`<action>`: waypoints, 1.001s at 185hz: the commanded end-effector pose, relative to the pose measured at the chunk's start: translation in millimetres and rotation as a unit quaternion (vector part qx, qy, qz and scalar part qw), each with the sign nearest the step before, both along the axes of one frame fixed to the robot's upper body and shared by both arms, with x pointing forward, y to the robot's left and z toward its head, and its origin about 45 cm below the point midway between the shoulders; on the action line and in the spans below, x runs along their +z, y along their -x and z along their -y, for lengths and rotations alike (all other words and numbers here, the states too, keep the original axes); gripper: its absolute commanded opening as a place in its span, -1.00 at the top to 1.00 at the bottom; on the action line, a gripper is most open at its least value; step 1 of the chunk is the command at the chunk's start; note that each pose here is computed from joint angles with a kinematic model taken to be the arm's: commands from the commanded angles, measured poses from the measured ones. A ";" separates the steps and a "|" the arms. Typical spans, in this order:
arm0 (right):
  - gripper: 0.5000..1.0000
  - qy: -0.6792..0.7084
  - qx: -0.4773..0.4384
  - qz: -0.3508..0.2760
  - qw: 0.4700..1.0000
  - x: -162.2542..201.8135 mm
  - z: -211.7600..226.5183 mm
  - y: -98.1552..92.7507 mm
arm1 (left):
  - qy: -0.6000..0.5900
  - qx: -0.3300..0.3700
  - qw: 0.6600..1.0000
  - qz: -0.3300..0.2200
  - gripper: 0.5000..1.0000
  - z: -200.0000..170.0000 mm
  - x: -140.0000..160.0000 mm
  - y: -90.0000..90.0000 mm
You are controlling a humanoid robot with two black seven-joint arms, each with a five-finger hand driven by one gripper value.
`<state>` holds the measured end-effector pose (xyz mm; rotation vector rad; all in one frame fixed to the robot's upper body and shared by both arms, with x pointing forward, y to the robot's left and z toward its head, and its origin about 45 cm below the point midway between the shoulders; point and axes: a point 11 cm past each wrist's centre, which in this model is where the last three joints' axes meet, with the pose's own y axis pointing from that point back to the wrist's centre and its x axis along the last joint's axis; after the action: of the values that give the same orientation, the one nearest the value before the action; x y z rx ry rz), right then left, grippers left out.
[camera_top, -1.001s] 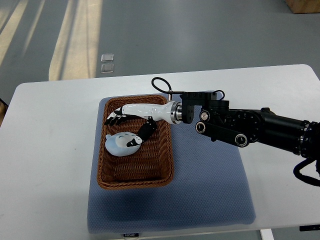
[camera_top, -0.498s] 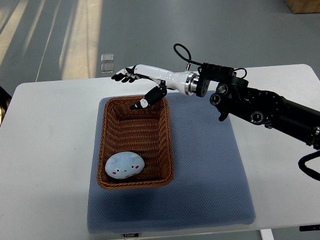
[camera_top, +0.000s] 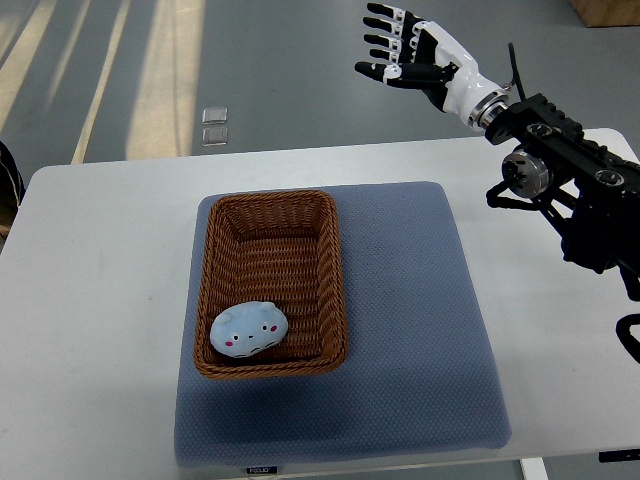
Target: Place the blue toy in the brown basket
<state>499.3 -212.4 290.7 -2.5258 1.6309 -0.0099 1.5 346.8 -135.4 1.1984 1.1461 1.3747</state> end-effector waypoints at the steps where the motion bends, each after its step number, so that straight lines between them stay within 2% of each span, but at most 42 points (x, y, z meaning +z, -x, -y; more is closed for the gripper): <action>1: -0.55 -0.046 -0.043 -0.026 0.998 -15.7 24.8 -1.4 | 0.000 0.000 1.000 0.000 -1.00 0.0 0.0 0.0; 41: -0.55 -0.138 -0.142 -0.087 0.976 -60.1 81.0 4.3 | 0.000 0.000 1.000 0.000 -1.00 0.0 0.0 0.0; 81: -0.56 -0.199 -0.197 -0.145 0.949 -105.1 100.7 19.0 | 0.000 0.000 1.000 0.000 -1.00 0.0 0.0 0.0; 105: -0.57 -0.237 -0.204 -0.160 0.936 -116.1 99.9 23.9 | 0.000 0.000 1.000 0.000 -1.00 0.0 0.0 0.0; 185: -0.64 -0.240 -0.186 -0.145 0.942 -114.9 90.7 24.5 | 0.000 -0.001 1.000 0.000 -1.00 0.0 0.0 0.0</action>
<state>475.2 -304.1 175.8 -1.8977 1.9070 0.6789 1.5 346.8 -135.4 1.1981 1.1457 1.3748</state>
